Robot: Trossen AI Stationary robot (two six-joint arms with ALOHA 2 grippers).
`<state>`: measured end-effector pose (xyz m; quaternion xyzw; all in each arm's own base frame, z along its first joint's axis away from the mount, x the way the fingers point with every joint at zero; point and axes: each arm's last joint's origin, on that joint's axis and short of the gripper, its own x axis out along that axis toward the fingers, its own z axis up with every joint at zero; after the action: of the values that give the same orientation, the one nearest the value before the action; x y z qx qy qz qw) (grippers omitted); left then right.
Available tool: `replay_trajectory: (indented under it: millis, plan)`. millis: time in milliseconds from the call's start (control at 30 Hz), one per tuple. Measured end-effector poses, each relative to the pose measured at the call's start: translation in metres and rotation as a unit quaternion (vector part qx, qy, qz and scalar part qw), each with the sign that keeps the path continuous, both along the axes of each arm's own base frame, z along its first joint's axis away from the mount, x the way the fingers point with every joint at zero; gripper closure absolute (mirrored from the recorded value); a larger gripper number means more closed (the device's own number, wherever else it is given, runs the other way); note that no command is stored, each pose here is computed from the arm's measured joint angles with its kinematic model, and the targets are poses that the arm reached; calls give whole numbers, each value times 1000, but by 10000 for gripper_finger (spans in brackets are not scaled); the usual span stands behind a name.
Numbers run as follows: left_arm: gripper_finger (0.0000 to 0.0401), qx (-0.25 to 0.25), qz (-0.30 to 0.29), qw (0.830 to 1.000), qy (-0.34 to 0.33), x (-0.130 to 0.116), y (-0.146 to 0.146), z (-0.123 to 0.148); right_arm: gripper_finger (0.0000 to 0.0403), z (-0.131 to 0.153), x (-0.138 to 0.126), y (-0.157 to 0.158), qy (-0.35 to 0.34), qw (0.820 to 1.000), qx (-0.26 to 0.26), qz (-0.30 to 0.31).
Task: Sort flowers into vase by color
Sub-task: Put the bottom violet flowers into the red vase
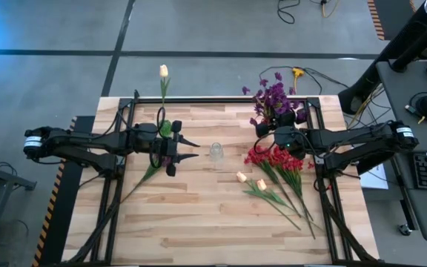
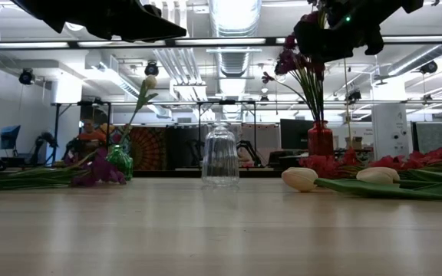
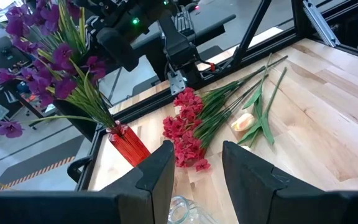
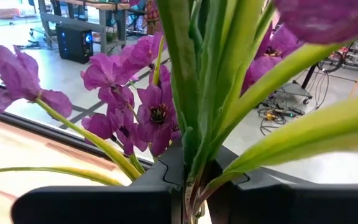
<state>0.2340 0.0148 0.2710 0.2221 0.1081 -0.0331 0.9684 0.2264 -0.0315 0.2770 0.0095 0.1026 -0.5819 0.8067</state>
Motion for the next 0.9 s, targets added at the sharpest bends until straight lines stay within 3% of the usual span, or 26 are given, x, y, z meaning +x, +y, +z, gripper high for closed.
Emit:
replay_trajectory:
  millis: [900]
  plan:
    - [283, 0, 0, 1000, 0, 0, 0, 0, 374, -13, -5, 0, 12, 1000, 19, 0]
